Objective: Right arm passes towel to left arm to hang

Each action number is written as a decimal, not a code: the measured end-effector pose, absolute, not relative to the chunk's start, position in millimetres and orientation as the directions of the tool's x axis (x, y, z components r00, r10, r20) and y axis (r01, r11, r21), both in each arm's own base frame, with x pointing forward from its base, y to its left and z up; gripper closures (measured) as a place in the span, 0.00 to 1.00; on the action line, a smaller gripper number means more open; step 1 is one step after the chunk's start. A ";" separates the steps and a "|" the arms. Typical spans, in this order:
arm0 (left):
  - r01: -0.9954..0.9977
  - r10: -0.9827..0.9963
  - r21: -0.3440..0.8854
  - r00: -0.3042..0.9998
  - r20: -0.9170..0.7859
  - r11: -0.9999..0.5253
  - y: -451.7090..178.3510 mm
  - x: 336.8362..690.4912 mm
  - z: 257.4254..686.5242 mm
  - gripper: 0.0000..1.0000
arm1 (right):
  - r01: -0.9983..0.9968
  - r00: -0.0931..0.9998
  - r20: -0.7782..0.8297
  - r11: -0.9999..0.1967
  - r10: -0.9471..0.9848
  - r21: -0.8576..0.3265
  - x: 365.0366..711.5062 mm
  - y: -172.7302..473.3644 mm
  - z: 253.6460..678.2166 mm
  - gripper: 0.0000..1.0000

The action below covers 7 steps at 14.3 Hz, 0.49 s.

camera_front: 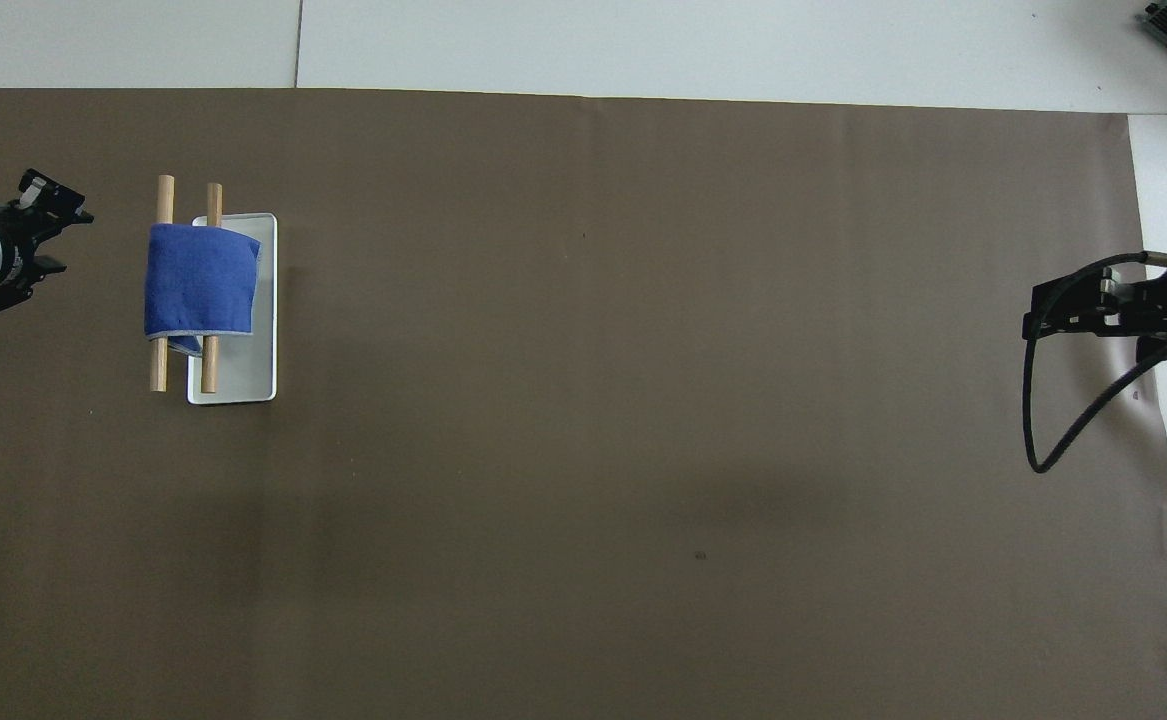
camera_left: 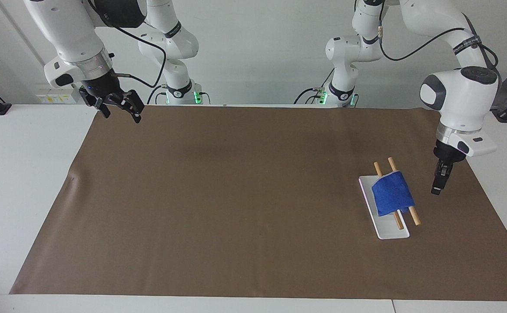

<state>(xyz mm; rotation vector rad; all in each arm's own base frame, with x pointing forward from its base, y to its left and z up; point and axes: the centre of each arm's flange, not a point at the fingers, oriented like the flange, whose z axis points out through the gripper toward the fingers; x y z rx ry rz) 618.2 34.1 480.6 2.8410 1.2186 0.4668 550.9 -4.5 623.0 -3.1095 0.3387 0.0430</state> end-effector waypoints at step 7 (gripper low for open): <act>0.481 0.476 -0.067 0.876 0.081 -0.874 11.0 611.9 532.4 0.46 | -0.212 0.977 -0.029 -0.977 -0.212 -0.010 550.8 -4.5 623.2 0.00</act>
